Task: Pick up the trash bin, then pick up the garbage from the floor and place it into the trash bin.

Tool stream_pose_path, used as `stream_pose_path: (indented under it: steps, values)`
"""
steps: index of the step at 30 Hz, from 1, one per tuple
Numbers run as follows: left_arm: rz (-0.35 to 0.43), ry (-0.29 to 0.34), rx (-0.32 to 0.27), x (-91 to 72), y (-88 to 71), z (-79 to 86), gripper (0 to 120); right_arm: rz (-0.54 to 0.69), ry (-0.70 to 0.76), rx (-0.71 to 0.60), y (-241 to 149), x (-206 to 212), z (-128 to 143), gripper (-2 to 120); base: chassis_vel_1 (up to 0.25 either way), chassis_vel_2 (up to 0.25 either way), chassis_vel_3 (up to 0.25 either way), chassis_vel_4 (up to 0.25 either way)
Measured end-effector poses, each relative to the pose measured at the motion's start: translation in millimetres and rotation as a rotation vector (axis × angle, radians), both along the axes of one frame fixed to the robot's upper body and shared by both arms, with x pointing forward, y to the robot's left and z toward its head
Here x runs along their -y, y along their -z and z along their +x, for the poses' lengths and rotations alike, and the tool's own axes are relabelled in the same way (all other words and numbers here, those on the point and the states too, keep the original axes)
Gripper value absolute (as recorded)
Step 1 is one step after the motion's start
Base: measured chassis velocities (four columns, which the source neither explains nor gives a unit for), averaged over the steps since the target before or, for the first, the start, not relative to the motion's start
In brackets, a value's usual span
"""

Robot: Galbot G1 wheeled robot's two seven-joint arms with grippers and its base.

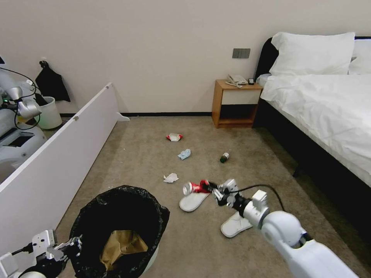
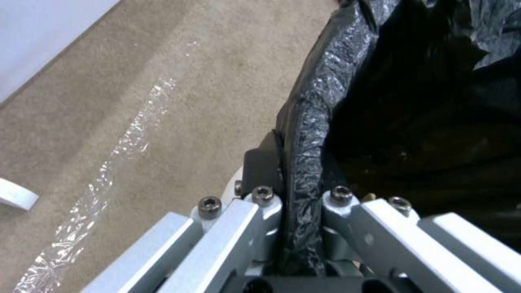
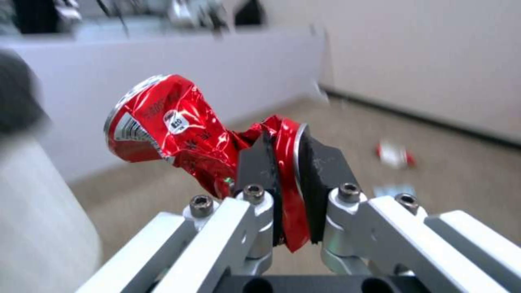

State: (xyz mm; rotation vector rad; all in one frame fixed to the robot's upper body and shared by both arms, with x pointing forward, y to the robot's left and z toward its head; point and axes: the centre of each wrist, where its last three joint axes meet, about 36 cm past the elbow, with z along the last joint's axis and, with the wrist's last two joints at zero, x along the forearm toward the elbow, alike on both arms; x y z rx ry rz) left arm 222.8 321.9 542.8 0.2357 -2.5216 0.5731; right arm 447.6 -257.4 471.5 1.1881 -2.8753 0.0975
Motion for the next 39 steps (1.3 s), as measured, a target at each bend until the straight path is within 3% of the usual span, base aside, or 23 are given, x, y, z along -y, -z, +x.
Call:
stream_pose_path:
  steps: [5,12,20,30,39]
  values:
    - [0.003,0.000,-0.003,0.4,0.4,-0.2,2,0.067,-0.084,0.072,-37,-12,-6,7,0.000,0.000,0.000,0.000]
    - [0.003,-0.005,-0.010,1.3,1.9,-1.2,2,0.232,-0.405,0.225,-124,-80,-13,7,0.000,0.000,0.000,0.000]
    - [0.002,-0.005,-0.010,1.3,1.9,-1.2,2,0.292,-0.694,0.266,-157,-147,-20,7,0.000,0.000,0.000,0.000]
    - [-0.003,-0.012,-0.008,1.1,2.2,-1.9,2,0.262,-0.879,0.258,-167,-189,-30,7,0.000,0.000,0.000,0.000]
    - [0.004,-0.018,-0.007,-0.3,1.6,-2.4,2,0.204,-0.844,0.205,-143,-169,-36,7,0.000,0.000,0.000,0.000]
